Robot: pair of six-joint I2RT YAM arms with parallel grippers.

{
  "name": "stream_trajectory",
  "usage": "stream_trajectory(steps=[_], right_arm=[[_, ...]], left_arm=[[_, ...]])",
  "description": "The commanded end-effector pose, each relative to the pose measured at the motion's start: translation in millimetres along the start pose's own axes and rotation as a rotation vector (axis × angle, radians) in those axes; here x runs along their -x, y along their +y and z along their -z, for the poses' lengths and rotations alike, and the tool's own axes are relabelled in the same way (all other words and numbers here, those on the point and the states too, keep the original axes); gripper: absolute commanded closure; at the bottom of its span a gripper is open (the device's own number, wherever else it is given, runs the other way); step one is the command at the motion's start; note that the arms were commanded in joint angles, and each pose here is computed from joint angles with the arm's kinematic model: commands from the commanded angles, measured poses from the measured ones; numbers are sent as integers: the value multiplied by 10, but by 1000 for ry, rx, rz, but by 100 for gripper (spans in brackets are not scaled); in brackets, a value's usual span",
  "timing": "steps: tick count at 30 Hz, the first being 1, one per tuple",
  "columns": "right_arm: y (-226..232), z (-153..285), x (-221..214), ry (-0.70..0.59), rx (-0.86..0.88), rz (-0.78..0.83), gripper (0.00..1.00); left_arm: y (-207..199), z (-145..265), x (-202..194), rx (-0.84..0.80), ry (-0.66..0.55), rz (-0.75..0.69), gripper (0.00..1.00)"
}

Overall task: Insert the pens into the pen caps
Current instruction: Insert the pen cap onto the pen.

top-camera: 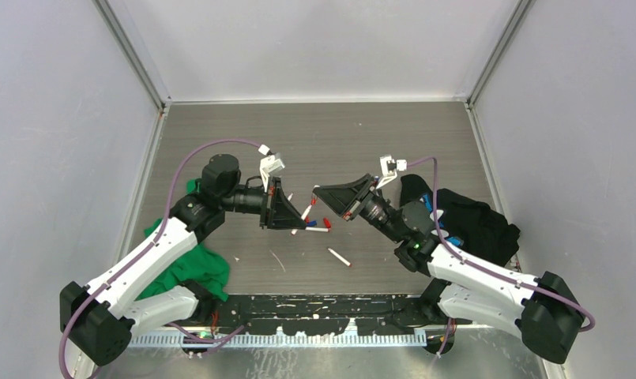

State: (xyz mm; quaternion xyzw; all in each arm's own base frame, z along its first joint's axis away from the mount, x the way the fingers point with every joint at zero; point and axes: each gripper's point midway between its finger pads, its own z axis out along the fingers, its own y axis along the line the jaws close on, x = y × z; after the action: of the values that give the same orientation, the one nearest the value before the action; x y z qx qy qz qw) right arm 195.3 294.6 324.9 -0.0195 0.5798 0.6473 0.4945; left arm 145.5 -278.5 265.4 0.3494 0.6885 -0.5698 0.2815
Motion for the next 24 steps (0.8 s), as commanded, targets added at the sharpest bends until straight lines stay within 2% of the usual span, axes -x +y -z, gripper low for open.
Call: stream_trajectory(steps=[1, 24], right_arm=[[214, -44, 184, -70, 71, 27, 99], [192, -18, 63, -28, 73, 16, 99]], left_arm=[[-166, 31, 161, -39, -30, -77, 100], [-125, 50, 185, 2, -47, -91, 100]])
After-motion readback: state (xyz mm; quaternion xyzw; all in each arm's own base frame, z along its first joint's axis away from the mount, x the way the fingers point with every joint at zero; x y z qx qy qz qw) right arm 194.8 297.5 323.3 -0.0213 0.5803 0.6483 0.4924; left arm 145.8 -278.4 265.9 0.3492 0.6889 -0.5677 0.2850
